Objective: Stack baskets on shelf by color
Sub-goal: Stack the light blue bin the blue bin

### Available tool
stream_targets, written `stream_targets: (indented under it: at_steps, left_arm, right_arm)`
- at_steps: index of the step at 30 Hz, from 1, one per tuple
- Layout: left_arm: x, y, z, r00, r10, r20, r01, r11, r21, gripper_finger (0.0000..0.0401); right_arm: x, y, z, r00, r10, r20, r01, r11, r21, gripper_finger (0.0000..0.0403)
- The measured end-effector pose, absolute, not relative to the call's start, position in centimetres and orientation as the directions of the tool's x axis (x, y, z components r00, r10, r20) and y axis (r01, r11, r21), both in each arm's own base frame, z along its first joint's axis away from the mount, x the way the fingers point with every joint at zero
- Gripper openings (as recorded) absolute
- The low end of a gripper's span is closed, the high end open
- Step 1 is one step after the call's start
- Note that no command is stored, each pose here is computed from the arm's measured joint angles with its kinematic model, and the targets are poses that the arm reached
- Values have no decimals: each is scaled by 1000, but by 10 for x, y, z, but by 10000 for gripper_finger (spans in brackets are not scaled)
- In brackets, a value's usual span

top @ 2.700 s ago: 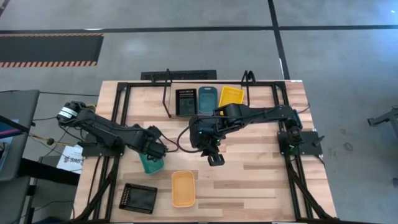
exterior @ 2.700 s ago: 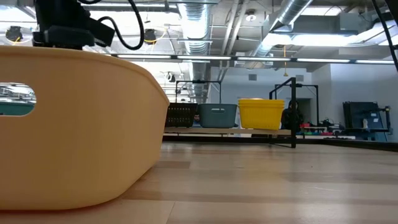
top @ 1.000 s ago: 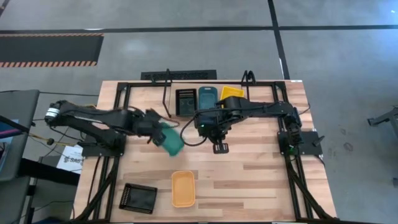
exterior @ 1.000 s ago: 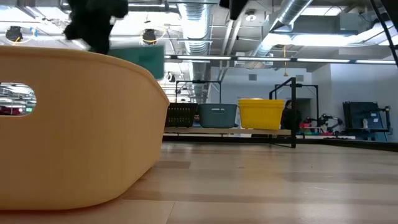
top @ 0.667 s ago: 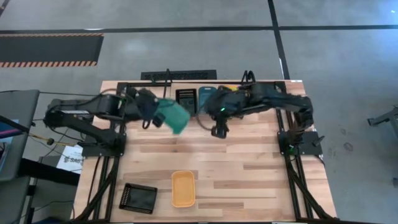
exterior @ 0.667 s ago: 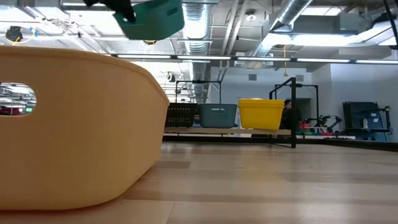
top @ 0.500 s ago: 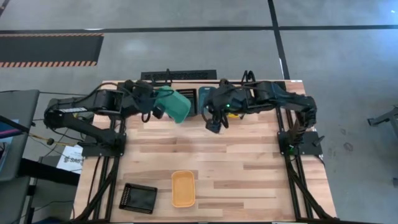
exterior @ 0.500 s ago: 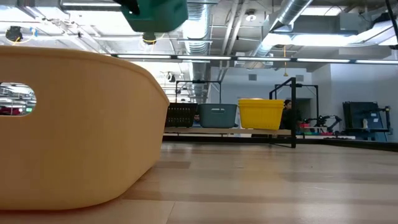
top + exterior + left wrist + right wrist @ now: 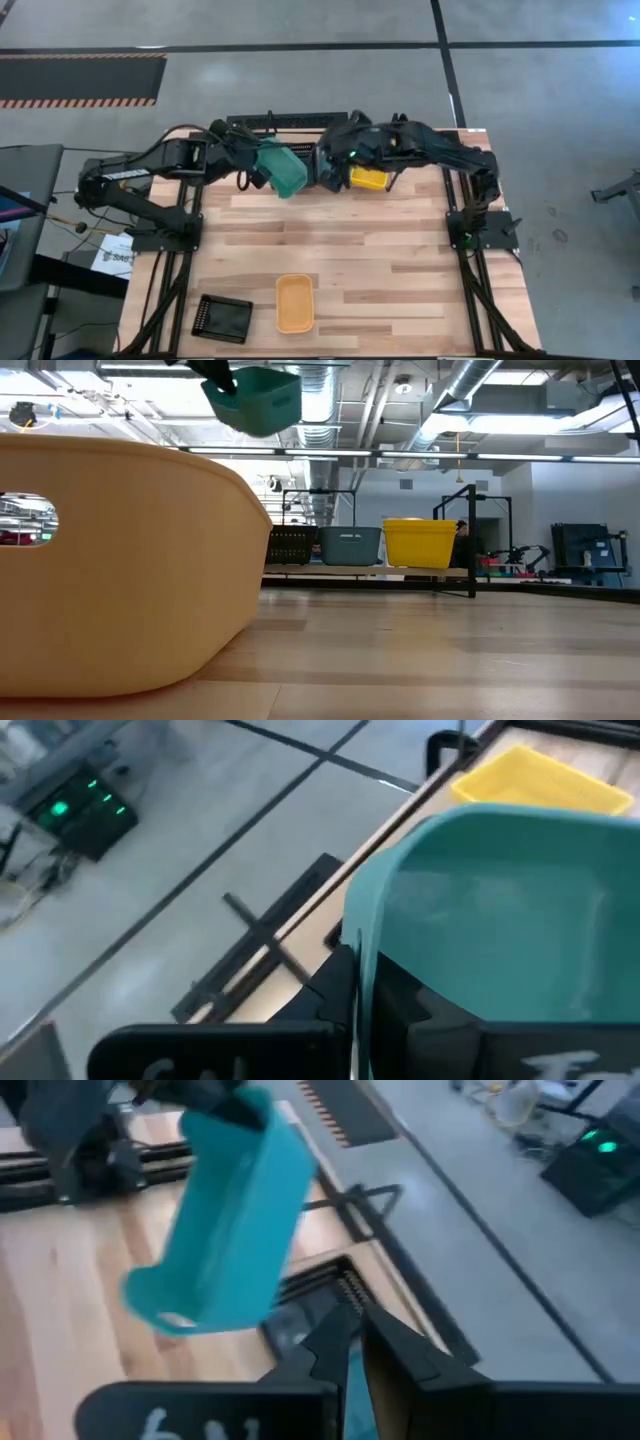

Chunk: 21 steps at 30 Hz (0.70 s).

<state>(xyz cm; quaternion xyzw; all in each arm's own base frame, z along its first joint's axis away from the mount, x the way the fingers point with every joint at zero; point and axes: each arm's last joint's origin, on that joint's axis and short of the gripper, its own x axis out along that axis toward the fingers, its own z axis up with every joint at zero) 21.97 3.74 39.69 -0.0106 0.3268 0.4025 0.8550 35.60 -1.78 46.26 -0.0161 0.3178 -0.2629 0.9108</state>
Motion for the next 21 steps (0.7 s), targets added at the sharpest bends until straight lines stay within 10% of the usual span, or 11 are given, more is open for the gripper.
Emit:
stream_targets:
  at_steps: [10,21]
  left_arm:
    - [259,82,396,692,484,-536,-445,870,212,0]
    - [334,150,355,679,288,-675,-181,957,226,0]
  right_arm:
    - [273,0,545,852,-455,-260,438,891,-123,5]
    - [193,29,574,937,-297,-182,278,953,-121,2]
